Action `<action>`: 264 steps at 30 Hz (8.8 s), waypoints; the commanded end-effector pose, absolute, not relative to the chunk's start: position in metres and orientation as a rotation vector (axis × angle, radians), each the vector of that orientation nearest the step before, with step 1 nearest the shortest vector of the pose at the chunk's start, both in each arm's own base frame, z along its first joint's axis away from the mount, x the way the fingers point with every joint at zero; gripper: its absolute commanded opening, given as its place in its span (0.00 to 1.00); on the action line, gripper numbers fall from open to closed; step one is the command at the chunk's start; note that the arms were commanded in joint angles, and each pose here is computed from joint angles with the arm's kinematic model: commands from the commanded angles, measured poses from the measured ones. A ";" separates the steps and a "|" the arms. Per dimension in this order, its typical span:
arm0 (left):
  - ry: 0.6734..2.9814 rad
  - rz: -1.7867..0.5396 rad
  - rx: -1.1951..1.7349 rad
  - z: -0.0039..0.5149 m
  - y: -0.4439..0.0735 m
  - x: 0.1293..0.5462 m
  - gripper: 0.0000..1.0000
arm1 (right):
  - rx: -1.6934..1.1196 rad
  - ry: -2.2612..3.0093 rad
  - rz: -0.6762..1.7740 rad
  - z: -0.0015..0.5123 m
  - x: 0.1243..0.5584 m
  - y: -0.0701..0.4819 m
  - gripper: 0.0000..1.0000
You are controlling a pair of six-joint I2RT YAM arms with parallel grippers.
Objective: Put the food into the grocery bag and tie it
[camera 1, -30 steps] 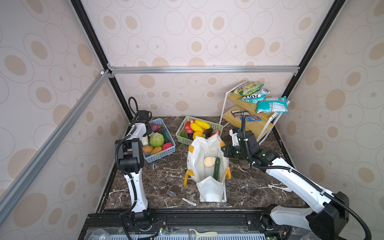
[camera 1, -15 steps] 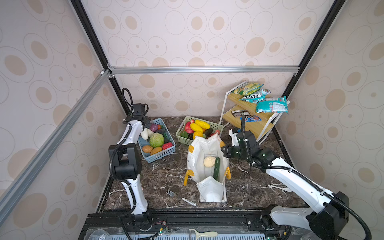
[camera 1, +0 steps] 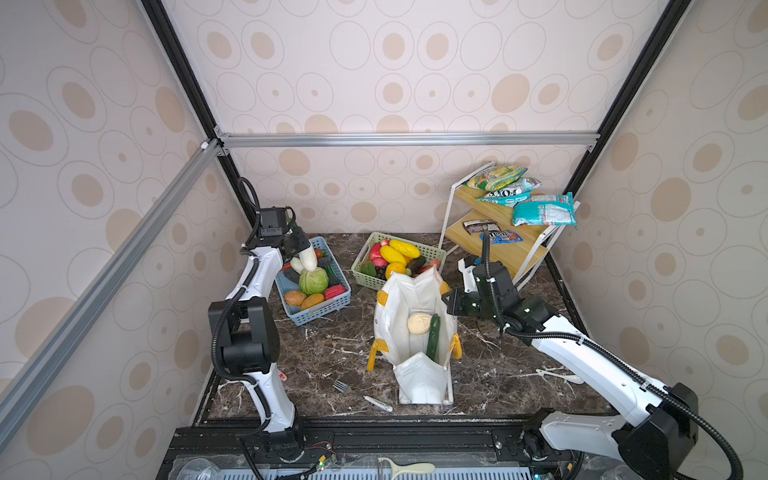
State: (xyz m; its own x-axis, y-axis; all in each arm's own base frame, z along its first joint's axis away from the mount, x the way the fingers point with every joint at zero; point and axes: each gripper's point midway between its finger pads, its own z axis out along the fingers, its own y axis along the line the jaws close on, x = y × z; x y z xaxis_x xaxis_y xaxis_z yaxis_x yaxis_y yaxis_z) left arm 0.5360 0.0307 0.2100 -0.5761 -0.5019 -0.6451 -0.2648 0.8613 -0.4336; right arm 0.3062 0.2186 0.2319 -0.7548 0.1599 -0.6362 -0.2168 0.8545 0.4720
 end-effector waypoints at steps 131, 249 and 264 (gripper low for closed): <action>2.384 -0.705 0.756 0.147 -0.341 0.307 0.47 | 0.113 2.264 0.609 0.240 0.310 0.197 0.00; 2.346 0.155 -0.871 0.085 0.113 0.521 0.33 | 0.098 2.283 0.476 0.216 0.316 0.183 0.00; 2.324 -0.008 -0.871 0.116 0.092 0.505 0.36 | 0.096 2.292 0.495 0.214 0.317 0.187 0.00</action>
State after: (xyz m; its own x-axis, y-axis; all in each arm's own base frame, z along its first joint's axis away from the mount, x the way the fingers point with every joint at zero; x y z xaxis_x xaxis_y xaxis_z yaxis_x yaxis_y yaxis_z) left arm 0.5142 0.0946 0.1230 -0.5663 -0.5541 -0.6101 -0.5647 0.8001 -0.2025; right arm 0.3129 0.1855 0.2082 -0.7144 0.2048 -0.6691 -0.0800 0.9260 0.3689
